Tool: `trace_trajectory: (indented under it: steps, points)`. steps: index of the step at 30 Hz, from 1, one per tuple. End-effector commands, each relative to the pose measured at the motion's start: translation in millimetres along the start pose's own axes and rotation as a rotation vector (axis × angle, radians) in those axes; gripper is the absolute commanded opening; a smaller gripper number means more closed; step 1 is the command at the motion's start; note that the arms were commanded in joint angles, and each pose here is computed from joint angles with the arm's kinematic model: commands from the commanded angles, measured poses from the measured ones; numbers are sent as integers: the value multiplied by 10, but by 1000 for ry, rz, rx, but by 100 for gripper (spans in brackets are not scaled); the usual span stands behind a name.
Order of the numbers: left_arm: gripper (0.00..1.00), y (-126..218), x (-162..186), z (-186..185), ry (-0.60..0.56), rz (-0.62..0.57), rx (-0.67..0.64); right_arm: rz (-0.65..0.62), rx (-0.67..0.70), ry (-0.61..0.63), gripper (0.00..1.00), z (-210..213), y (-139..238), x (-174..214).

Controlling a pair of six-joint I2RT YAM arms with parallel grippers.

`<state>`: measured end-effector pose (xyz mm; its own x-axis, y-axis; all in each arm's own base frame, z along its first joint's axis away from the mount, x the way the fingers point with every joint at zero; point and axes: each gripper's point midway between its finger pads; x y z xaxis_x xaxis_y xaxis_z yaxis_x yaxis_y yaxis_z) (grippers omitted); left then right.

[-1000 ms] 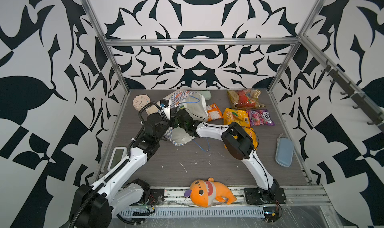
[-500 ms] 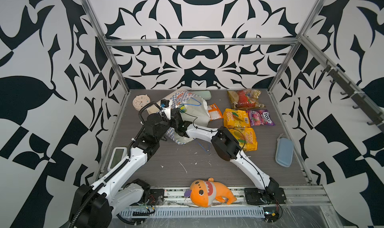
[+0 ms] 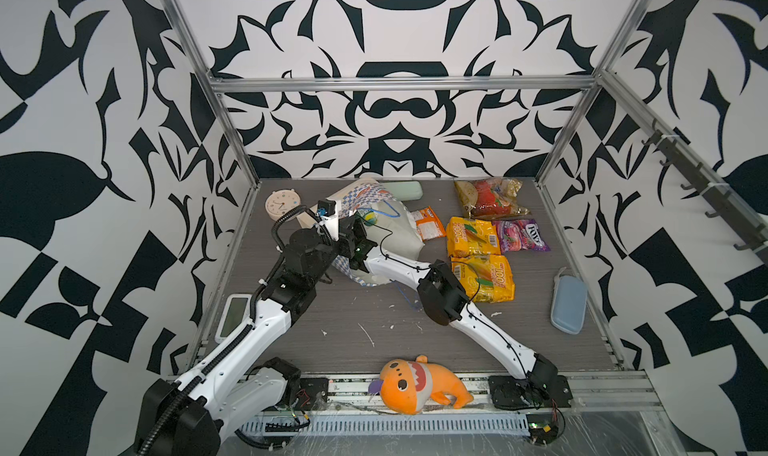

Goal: Take the snacks out of the paper bag
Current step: 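Lower the right gripper into the bag and close it on the green packet, then lift the green packet up out of the bag with the right gripper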

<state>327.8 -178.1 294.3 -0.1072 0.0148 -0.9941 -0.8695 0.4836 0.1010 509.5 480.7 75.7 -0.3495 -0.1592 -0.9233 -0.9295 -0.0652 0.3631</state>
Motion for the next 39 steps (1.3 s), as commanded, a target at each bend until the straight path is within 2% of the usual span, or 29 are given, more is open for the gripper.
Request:
trace_trajectory:
  steps: [1, 10, 14, 15, 21, 23, 28, 33, 39]
  points:
    - [0, 56, -75, -33, 10, -40, 17, -48, 96, -66, 55, -366, 72, -433]
    - [0, 35, -47, -17, 3, -32, 8, -111, 152, -51, 34, -683, 185, -632]
    - [0, 34, -46, -7, 3, -34, 2, -118, 127, -64, 3, -714, 223, -642]
    - [0, 30, -42, -2, 2, -33, -1, -112, 118, -72, 0, -716, 236, -645]
    - [0, 17, -38, 1, 1, -29, -4, -100, 81, -88, 0, -733, 322, -640]
    - [0, 10, -41, 8, -2, -27, -8, -106, 25, -113, 0, -715, 440, -771]
    - [0, 2, -63, 59, -3, -28, -37, -85, -313, -146, 0, -377, 765, -885]
    - [0, 13, -78, 130, -3, -24, -79, -62, -621, -210, 0, -215, 1237, -906]
    - [0, 24, -89, 188, -2, -26, -114, -37, -824, -281, 0, -270, 1584, -968]
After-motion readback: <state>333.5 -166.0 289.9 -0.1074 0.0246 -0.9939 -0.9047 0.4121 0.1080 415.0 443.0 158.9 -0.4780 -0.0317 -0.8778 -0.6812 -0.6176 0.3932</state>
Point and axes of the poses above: each gripper's point midway between its finger pads, its own y axis back along the fingers, its own z axis along the line the jaws close on, x = y × z, and after that the axes turned 6 degrees about -y, right-handed
